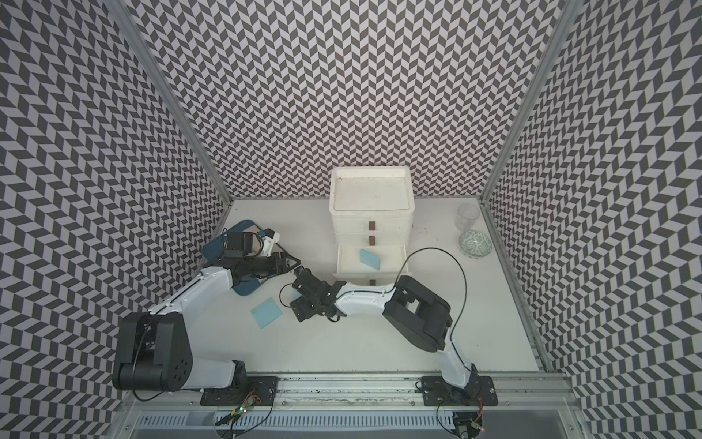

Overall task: Please put the sticky notes in the drawer by color
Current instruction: Place the sticky notes in the drawer, then pick up the sticky notes from the center of the board.

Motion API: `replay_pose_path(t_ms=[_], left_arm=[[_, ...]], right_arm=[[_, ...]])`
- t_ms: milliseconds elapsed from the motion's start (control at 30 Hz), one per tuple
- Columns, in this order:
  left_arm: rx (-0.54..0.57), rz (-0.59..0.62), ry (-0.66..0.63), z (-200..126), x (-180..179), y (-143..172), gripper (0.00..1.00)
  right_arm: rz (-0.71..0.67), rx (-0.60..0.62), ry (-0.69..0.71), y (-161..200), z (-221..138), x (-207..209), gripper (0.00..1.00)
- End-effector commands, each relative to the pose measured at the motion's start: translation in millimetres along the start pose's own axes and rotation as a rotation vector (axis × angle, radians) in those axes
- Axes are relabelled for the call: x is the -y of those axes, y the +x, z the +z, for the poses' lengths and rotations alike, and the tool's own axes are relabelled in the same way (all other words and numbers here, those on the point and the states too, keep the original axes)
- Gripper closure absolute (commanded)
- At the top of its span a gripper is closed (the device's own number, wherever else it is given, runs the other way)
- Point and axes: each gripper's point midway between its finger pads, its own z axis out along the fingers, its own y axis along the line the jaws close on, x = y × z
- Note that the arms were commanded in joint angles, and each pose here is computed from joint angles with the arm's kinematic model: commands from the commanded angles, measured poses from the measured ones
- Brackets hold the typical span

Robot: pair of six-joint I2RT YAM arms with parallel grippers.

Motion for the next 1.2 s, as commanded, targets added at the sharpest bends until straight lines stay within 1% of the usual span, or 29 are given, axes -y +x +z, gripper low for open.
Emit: replay_pose_path(t_ms=[0,233,400,533,733,900,1067,1167], left_arm=[[0.045,0.023,0.01,-9,4,-8,0.36],[0.08,0.026,0.018,-17,5,-14,0.36],[0.147,0.03,0.005,-33,4,-25,0.35],[0.185,0.037,0.003,-42,5,-31,0.35],[0.166,0.028,0.025,-38,5,-27,0.35],[0.166,0.028,0.032,-38,6,-26,0.35],[0.162,0.023,0.036,-37,6,-25,0.35],[0.161,0.023,0.036,-36,6,-25,0.35]], right_arm=[[-0.017,0.012,0.083,-2,6,3,0.07],[-0.037,-0.014,0.148,7,16,7,0.07],[-0.034,-0.014,0.232,15,17,20,0.07],[-0.033,0.0,0.273,17,17,27,0.07],[-0.038,-0.015,0.306,22,19,33,0.07],[-0.026,0.068,0.32,4,-4,35,0.07],[-0.031,0.095,0.296,-10,-13,28,0.07],[-0.03,0.083,0.288,-9,-7,29,0.06]])
